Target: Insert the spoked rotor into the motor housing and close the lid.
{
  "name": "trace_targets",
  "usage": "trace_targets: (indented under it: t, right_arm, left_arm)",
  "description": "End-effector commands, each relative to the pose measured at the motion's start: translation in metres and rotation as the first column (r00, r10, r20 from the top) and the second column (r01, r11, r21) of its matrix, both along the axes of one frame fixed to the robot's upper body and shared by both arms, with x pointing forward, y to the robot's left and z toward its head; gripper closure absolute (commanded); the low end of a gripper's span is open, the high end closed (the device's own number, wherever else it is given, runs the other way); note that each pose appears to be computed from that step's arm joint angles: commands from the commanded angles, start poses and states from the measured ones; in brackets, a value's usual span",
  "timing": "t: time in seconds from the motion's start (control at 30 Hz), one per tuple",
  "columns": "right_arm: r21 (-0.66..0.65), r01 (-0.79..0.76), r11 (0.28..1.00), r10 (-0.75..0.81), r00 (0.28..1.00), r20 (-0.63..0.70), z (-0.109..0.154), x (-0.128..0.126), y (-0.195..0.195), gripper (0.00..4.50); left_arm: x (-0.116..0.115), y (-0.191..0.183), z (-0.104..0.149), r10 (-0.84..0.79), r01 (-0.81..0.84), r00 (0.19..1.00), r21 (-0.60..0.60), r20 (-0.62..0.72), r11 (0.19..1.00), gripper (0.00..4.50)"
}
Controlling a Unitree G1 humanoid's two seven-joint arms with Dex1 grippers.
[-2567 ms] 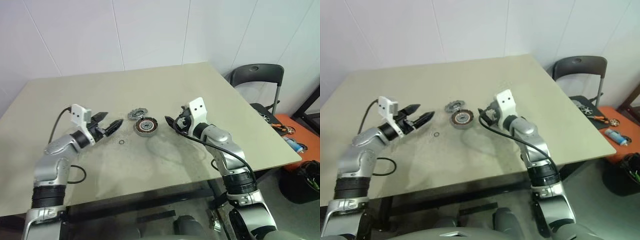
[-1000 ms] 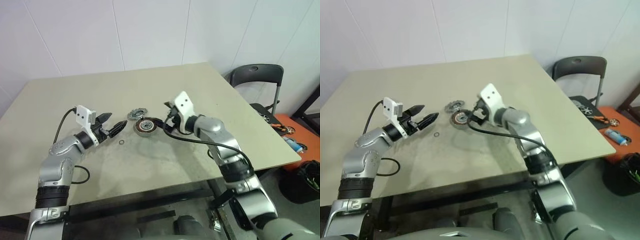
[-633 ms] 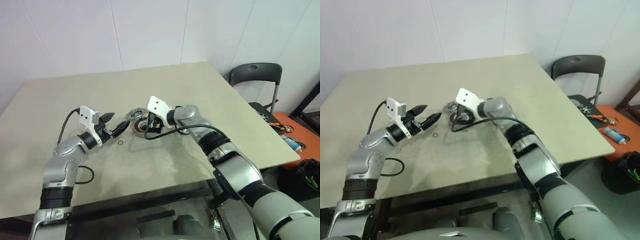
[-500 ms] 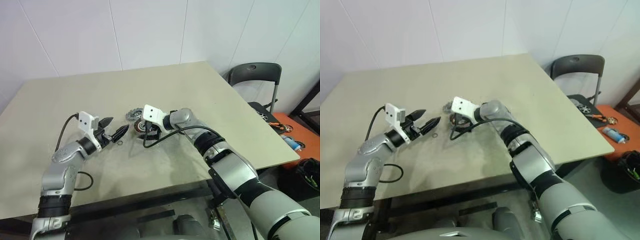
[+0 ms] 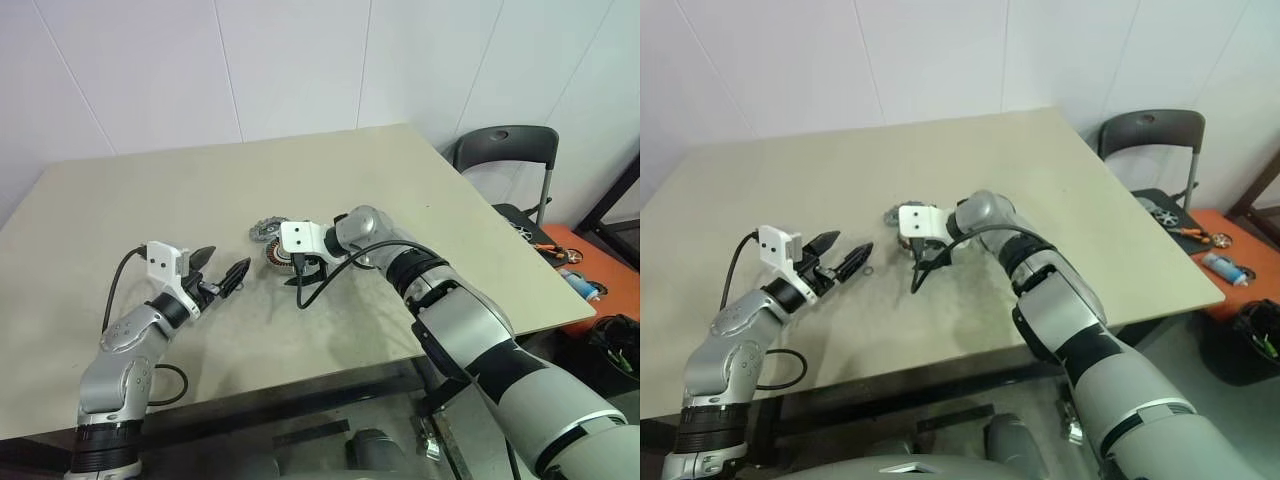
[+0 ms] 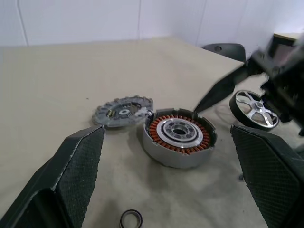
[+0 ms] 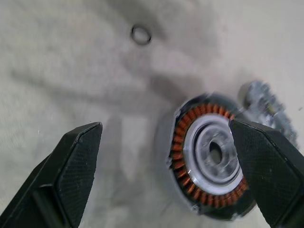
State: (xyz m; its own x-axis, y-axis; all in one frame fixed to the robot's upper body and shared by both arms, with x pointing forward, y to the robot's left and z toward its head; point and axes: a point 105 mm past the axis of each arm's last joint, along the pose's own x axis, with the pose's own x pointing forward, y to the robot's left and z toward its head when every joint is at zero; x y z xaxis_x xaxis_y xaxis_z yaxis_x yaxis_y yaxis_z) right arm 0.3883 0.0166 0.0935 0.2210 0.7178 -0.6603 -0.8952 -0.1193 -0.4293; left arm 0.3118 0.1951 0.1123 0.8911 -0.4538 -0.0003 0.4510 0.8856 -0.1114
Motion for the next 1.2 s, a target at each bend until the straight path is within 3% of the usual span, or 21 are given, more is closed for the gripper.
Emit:
trace_targets:
  t: [0.03, 0.27, 1.0, 1.1, 1.2]
  right_arm:
    - [-0.024, 0.004, 1.0, -0.003, 0.999, 0.051, 0.005, 0.005, -0.002, 0.03]
    - [-0.047, 0.171, 0.984, -0.167, 0.983, 0.078, -0.009, 0.021, -0.026, 0.03]
    - [0.024, 0.125, 0.992, -0.127, 0.989, 0.077, -0.007, 0.011, 0.008, 0.03]
    - [0.032, 0.123, 0.992, -0.125, 0.989, 0.078, -0.007, 0.01, 0.011, 0.62]
    - [0.021, 0.139, 0.99, -0.14, 0.985, 0.097, -0.008, 0.013, 0.008, 1.63]
  left_arm:
    - [-0.001, -0.001, 0.015, 0.004, -0.003, 0.998, -0.008, 0.061, 1.0, 0.0]
    - [-0.003, -0.004, 0.012, 0.001, 0.0, 0.999, -0.014, 0.049, 1.0, 0.0]
    - [-0.006, -0.013, 0.005, 0.019, -0.018, 0.999, -0.028, 0.033, 0.999, 0.0]
    - [-0.006, -0.013, 0.005, 0.019, -0.019, 0.999, -0.028, 0.031, 0.999, 0.0]
    - [-0.007, -0.013, 0.005, 0.021, -0.02, 0.999, -0.028, 0.029, 0.999, 0.0]
